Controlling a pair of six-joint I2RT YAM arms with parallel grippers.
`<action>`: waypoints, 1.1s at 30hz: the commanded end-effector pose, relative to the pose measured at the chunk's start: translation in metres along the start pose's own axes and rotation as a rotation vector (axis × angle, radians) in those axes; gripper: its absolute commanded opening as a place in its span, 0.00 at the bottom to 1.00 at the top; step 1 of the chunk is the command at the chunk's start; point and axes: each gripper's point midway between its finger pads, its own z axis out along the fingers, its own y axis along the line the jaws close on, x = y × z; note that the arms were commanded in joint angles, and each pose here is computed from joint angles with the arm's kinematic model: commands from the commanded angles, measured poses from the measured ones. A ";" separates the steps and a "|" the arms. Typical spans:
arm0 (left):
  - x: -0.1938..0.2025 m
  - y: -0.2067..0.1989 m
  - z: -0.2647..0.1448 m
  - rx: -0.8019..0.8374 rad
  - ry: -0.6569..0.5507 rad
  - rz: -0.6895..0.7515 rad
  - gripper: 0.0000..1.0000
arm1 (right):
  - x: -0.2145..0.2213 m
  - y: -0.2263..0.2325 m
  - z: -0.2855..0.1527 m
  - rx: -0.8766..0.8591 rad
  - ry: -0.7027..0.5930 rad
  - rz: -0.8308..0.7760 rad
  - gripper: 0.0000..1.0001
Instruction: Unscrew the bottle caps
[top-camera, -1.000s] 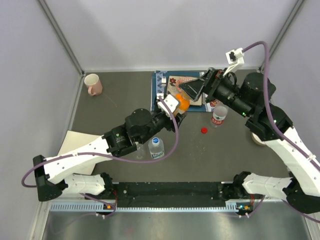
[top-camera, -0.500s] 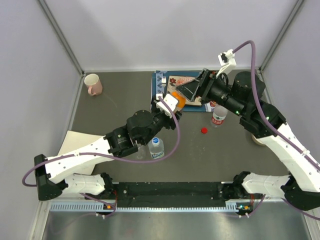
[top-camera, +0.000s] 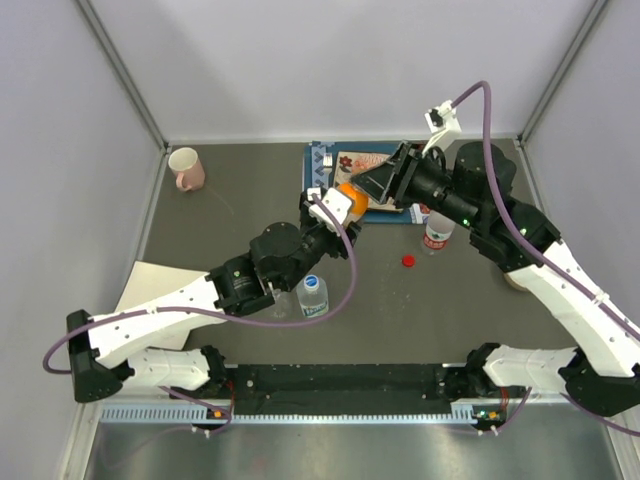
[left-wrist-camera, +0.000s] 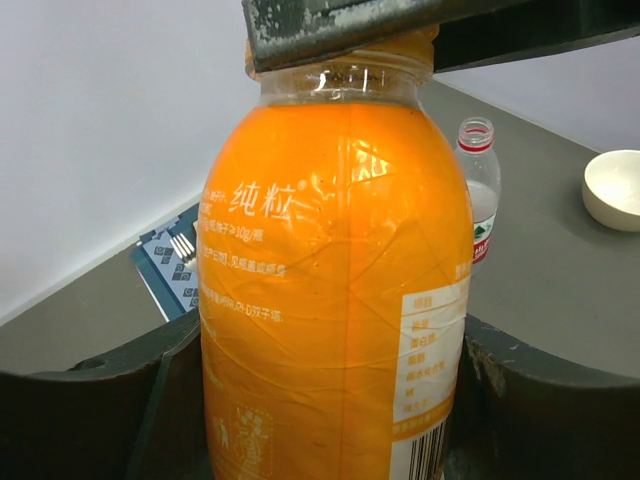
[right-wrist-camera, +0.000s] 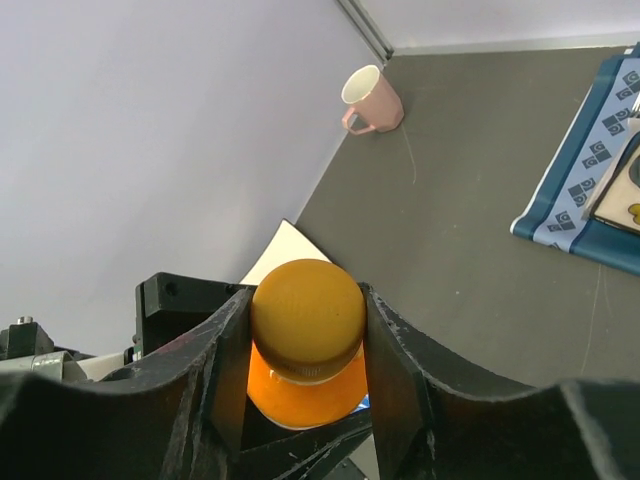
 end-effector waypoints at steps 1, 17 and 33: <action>-0.023 0.006 -0.006 -0.015 -0.080 -0.031 0.32 | 0.000 0.009 0.000 -0.038 -0.003 0.001 0.40; -0.054 -0.060 -0.053 0.606 -0.156 -0.183 0.33 | 0.008 0.069 -0.039 -0.453 0.043 -0.431 0.00; -0.081 -0.076 -0.126 1.265 -0.104 -0.388 0.34 | 0.060 0.113 -0.109 -0.983 0.212 -0.572 0.00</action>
